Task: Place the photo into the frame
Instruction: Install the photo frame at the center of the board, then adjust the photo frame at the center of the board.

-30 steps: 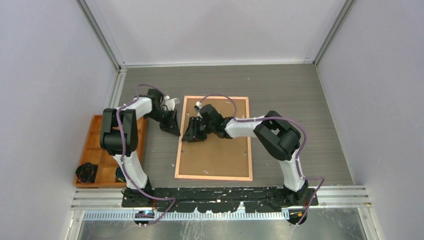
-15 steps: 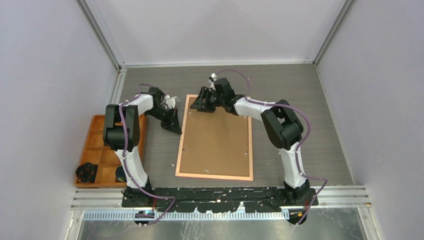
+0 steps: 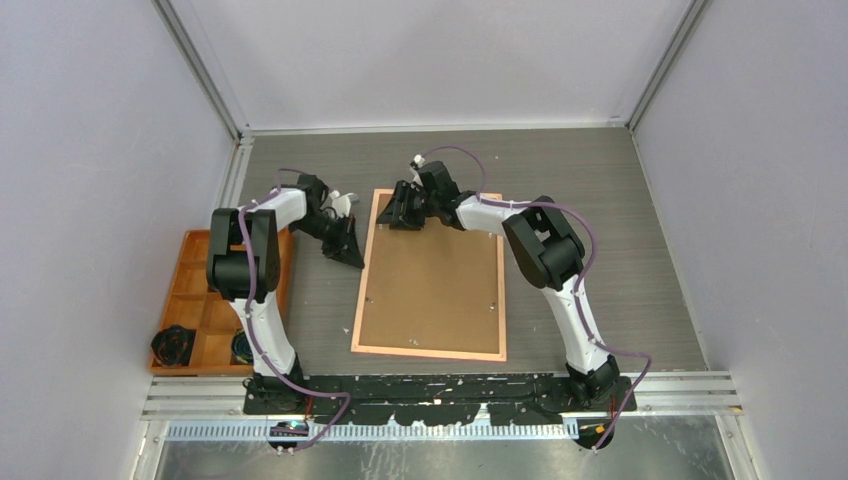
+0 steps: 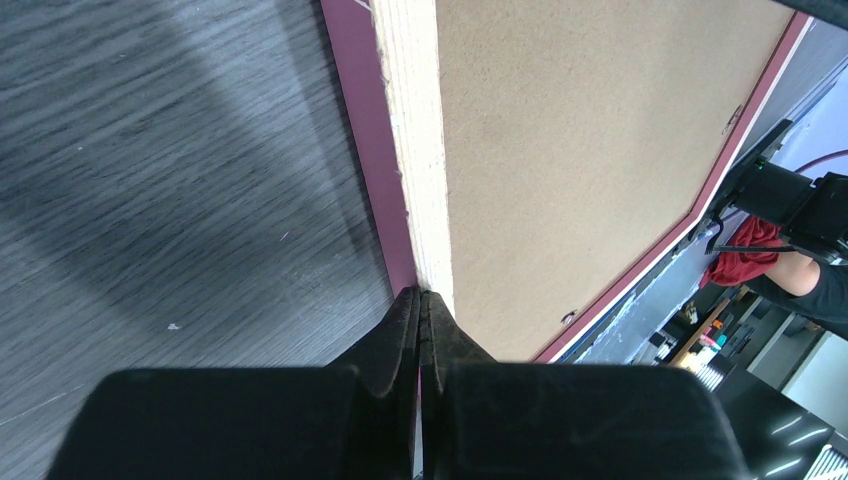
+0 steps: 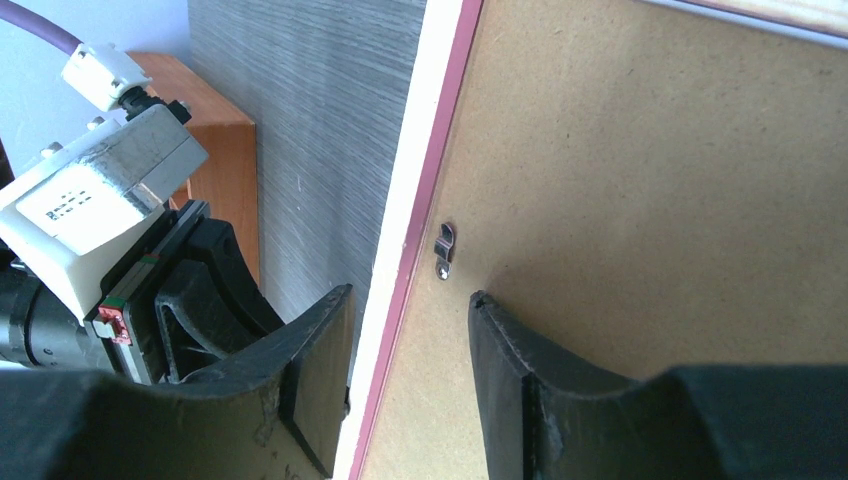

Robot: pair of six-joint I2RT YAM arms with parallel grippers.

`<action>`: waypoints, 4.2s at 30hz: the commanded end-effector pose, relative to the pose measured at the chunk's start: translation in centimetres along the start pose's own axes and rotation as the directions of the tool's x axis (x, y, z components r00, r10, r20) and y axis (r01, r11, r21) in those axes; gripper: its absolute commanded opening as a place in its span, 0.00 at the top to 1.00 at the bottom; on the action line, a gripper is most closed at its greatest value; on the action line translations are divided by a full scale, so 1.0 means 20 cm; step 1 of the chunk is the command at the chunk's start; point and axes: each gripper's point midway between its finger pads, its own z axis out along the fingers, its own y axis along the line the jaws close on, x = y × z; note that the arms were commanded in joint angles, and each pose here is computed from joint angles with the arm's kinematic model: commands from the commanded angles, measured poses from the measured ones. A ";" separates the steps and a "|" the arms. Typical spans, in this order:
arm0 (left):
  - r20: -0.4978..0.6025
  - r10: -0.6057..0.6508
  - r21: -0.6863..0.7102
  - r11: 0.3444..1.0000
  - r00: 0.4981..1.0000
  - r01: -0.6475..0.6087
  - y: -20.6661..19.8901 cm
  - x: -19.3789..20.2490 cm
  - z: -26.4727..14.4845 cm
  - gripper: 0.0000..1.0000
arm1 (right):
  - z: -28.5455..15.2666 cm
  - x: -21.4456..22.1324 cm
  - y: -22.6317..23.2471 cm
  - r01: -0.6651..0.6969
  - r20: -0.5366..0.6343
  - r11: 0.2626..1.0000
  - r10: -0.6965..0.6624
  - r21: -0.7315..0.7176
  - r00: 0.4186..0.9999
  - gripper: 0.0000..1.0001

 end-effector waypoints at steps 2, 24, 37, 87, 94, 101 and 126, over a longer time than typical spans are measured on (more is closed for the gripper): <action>0.032 0.053 -0.031 0.998 0.998 -0.052 0.06 -0.04 0.04 0.99 | 0.04 -0.01 0.04 0.005 0.004 1.000 -0.005 -0.027 1.000 0.50; 0.034 0.057 -0.030 0.998 0.998 -0.056 0.07 -0.03 0.05 0.99 | 0.13 0.00 0.10 -0.021 -0.028 0.995 0.018 -0.101 0.999 0.60; 0.031 0.063 -0.034 0.997 0.998 -0.062 0.07 -0.02 0.04 1.00 | 0.12 0.02 0.14 0.001 -0.084 0.990 -0.013 -0.141 0.996 0.61; 0.021 0.077 -0.052 0.996 0.997 -0.076 0.08 0.00 0.03 1.00 | 0.13 0.00 0.08 -0.018 -0.119 0.994 0.005 -0.108 0.993 0.62; 0.029 0.088 -0.057 0.995 0.996 -0.086 0.09 0.00 0.03 1.00 | 0.12 0.01 0.11 -0.013 -0.134 0.992 -0.004 -0.127 0.991 0.64; 0.026 0.091 -0.059 0.994 0.996 -0.089 0.09 0.01 0.03 1.00 | 0.11 0.00 0.18 -0.018 -0.146 0.986 -0.007 -0.166 0.989 0.60; -0.095 0.341 -0.136 0.926 0.935 -0.352 0.11 0.33 -0.15 0.98 | -1.26 -0.22 -0.69 -0.390 0.492 0.818 0.155 0.422 0.857 0.00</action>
